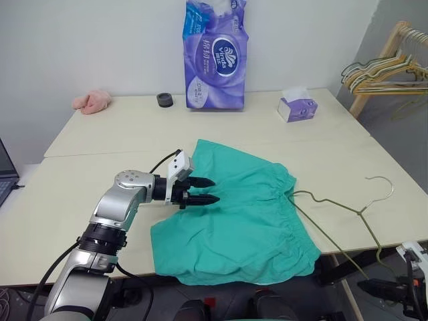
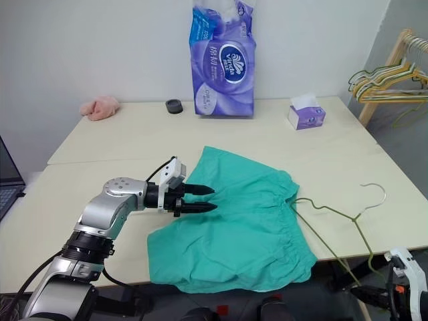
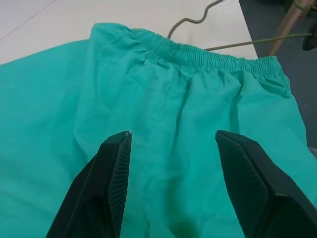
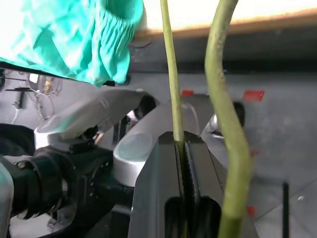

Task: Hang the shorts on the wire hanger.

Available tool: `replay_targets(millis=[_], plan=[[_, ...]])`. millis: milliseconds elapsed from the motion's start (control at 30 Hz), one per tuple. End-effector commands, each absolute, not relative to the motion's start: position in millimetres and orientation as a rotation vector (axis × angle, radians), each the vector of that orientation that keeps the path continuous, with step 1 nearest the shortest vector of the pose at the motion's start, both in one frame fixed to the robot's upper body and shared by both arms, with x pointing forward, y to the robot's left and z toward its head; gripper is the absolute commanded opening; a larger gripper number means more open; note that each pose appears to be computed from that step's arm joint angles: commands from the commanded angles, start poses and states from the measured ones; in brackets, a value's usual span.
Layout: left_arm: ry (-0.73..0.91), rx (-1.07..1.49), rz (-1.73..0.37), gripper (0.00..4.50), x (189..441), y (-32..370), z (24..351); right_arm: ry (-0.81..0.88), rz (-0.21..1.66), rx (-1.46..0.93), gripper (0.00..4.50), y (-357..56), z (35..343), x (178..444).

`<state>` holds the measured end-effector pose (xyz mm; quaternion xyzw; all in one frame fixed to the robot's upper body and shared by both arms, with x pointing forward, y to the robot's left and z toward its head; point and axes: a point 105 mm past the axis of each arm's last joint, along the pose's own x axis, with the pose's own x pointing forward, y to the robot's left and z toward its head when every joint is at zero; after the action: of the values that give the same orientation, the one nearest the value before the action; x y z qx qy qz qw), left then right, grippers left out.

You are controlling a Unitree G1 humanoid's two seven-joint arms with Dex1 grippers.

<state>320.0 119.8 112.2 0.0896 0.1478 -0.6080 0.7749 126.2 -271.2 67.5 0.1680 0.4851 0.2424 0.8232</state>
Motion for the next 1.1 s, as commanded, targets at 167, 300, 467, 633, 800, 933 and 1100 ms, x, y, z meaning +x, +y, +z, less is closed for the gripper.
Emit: replay_targets(millis=[167, 300, 467, 633, 800, 933, 1100], plan=[[0.27, 0.23, -1.31, 2.83, 325, 122, 124, 1.012, 0.627, 0.404, 0.0, -247, 73, 144], [0.256, 0.23, -1.289, 2.83, 327, 123, 126, 1.019, 0.633, 0.421, 0.0, -241, 71, 159], [0.238, 0.216, -1.275, 2.83, 327, 123, 129, 1.029, 0.599, 0.46, 0.0, -235, 62, 178], [0.208, 0.17, -1.271, 2.83, 327, 123, 140, 0.95, 0.536, 0.547, 0.0, -233, 65, 208], [0.183, 0.145, -1.238, 2.83, 335, 127, 151, 0.925, 0.532, 0.534, 0.0, -227, 67, 224], [0.169, 0.144, -1.215, 2.83, 341, 130, 157, 0.84, 0.551, 0.455, 0.0, -223, 81, 242], [0.147, 0.127, -1.192, 2.83, 346, 131, 163, 0.713, 0.623, 0.28, 0.0, -212, 108, 258]])
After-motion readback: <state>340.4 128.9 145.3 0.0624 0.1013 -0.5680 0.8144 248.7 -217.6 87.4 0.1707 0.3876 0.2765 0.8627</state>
